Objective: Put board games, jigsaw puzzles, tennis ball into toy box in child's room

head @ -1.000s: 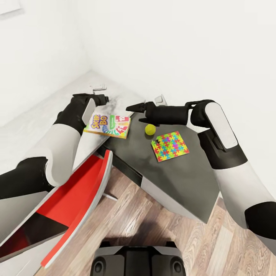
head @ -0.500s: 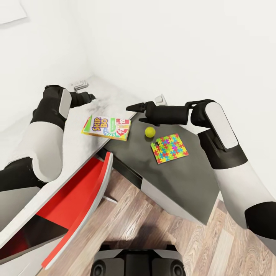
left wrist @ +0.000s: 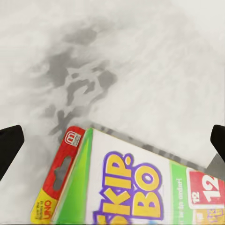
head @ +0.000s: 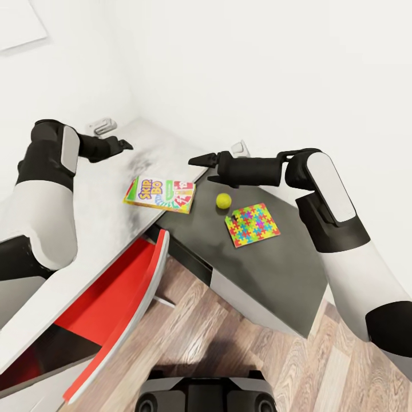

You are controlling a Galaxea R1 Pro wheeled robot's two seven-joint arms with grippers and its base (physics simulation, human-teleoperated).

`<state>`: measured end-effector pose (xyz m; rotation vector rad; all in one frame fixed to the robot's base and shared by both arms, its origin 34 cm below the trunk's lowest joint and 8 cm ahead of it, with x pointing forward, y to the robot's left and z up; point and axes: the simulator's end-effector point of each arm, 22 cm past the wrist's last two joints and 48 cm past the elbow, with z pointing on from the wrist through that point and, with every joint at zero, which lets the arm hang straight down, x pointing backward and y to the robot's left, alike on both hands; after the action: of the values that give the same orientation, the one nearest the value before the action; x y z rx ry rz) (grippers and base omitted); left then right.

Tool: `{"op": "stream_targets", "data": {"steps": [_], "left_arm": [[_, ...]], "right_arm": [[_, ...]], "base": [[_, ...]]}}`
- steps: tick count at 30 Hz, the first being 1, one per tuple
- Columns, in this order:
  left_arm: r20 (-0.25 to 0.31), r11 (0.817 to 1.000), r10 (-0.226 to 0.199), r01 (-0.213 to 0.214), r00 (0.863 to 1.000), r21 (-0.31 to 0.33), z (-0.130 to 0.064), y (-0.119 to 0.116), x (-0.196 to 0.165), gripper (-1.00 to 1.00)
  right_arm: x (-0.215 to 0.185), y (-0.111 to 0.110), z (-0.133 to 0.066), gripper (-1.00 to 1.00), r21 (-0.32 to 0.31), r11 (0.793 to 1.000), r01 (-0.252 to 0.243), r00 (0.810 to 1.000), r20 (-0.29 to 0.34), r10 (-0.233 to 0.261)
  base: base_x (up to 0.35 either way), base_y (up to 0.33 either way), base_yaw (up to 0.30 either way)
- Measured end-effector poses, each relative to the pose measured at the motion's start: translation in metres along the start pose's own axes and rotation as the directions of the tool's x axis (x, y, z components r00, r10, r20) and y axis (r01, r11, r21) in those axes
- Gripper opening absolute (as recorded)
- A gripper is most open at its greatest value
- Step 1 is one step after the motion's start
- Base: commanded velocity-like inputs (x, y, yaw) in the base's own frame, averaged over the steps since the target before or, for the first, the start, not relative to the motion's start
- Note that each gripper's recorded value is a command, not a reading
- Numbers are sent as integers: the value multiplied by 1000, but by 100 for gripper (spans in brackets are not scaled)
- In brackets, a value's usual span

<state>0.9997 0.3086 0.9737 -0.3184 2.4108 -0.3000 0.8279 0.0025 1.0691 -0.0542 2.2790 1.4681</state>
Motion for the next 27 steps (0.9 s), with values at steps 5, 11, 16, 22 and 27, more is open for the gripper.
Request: {"op": "stream_targets", "data": {"steps": [5,11,16,22,27], "left_arm": [[-30,1000,-10,10,1000,-1,-8,6,1,100],[-36,1000,-12,12,999,-2,-16,8,-2,100],[-31,1000,-15,15,999,-13,-23,15,-6,100],[-27,999,-31,30,999,-18,-29,24,-9,100],[-22,998,-64,64,998,-9,-33,29,-9,100]], "right_arm": [[-2,7,-3,100,-3,1000,14,1000,6,-14],[-3,15,-5,100,-6,1000,25,1000,12,-25],[-2,18,-6,100,-5,1000,25,1000,15,-25],[-2,23,-7,100,-8,1000,29,999,20,-29],[-3,29,-9,100,-11,999,34,999,24,-34]], "base": [[0,0,0],[0,0,0],[0,0,0],[-75,14,0],[-173,51,0]]}}
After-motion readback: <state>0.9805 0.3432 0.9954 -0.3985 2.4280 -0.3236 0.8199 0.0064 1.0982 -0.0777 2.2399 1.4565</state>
